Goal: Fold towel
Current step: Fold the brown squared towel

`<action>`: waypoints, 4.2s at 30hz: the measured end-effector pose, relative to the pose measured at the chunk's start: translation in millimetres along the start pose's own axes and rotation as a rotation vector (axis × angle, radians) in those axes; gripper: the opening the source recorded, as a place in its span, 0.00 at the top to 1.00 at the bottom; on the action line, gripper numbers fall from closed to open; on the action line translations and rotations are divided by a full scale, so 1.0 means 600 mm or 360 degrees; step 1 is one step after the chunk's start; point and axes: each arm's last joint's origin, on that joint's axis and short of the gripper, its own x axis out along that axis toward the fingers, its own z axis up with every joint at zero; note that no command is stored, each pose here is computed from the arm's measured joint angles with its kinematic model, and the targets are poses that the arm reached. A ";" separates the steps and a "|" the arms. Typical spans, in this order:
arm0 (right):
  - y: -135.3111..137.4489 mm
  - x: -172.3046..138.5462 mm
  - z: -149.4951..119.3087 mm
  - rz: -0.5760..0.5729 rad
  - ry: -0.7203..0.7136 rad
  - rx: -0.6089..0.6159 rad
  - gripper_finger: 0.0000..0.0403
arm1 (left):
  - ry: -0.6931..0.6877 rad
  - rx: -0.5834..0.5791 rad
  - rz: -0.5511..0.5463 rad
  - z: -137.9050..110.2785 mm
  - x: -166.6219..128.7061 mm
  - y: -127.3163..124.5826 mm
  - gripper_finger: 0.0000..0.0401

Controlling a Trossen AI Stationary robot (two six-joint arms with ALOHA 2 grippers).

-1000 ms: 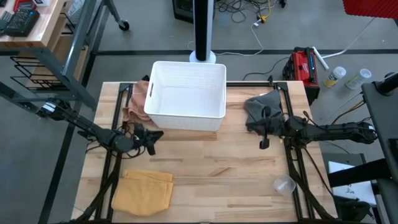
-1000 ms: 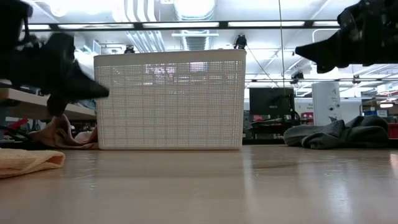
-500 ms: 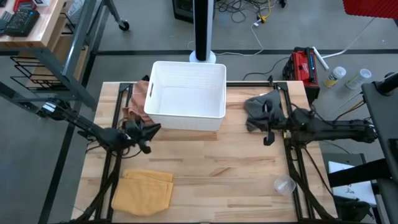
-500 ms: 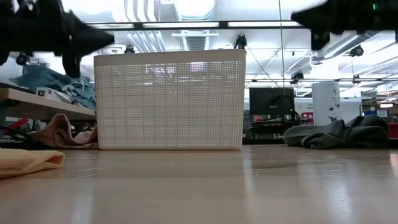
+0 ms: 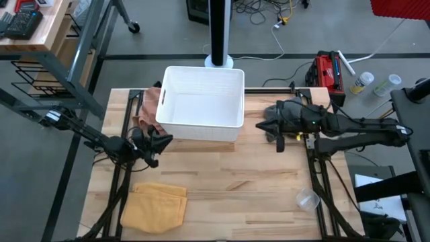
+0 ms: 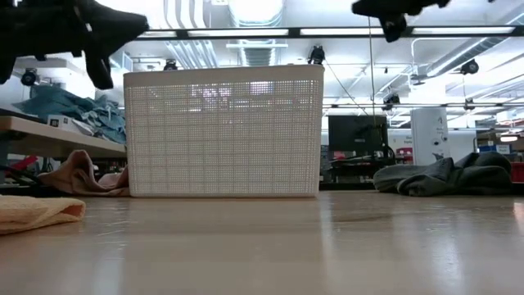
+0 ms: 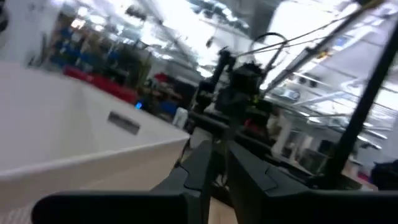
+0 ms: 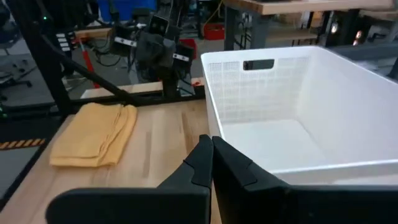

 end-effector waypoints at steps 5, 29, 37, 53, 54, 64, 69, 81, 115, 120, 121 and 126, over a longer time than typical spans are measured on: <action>0.002 0.033 0.020 -0.0004 0.0044 -0.0036 1.00 | -0.0215 0.0384 0.0073 0.056 0.017 -0.022 0.91; 0.007 0.078 0.073 0.0017 0.0577 -0.0436 1.00 | 0.1890 0.0695 0.1340 0.144 -0.004 -0.021 0.90; 0.004 0.082 0.068 -0.0055 0.0607 -0.0482 1.00 | 0.2040 0.0903 0.1509 0.089 -0.029 0.016 0.83; -0.019 0.076 0.069 -0.0689 0.0786 -0.1068 1.00 | 0.1662 0.0353 0.2221 0.113 0.027 0.043 0.73; -0.020 0.076 0.072 -0.0727 0.0787 -0.1139 1.00 | 0.1672 0.0306 0.2284 0.114 0.033 0.049 0.74; -0.023 0.069 0.113 -0.0944 0.0559 -0.0941 1.00 | 0.2059 0.0299 0.2566 0.106 0.061 0.120 0.72; -0.019 0.047 0.140 -0.0934 0.0588 -0.0860 1.00 | 0.2126 0.0317 0.2535 0.098 0.076 0.147 0.68; -0.017 0.013 0.155 -0.0940 0.0709 -0.0725 1.00 | 0.2103 0.0524 0.2517 0.080 0.095 0.177 0.70; -0.014 0.014 0.144 -0.0833 0.0749 -0.0613 1.00 | 0.2209 0.0441 0.2436 0.066 0.079 0.205 0.67; -0.014 0.015 0.145 -0.0834 0.0748 -0.0613 1.00 | 0.2199 0.0322 0.2365 0.071 0.088 0.200 0.69; -0.015 0.015 0.145 -0.0834 0.0746 -0.0613 1.00 | 0.2172 0.0279 0.2337 0.074 0.093 0.198 0.69; -0.015 0.016 0.144 -0.0835 0.0750 -0.0614 1.00 | 0.2061 0.0250 0.2232 0.092 0.117 0.185 0.67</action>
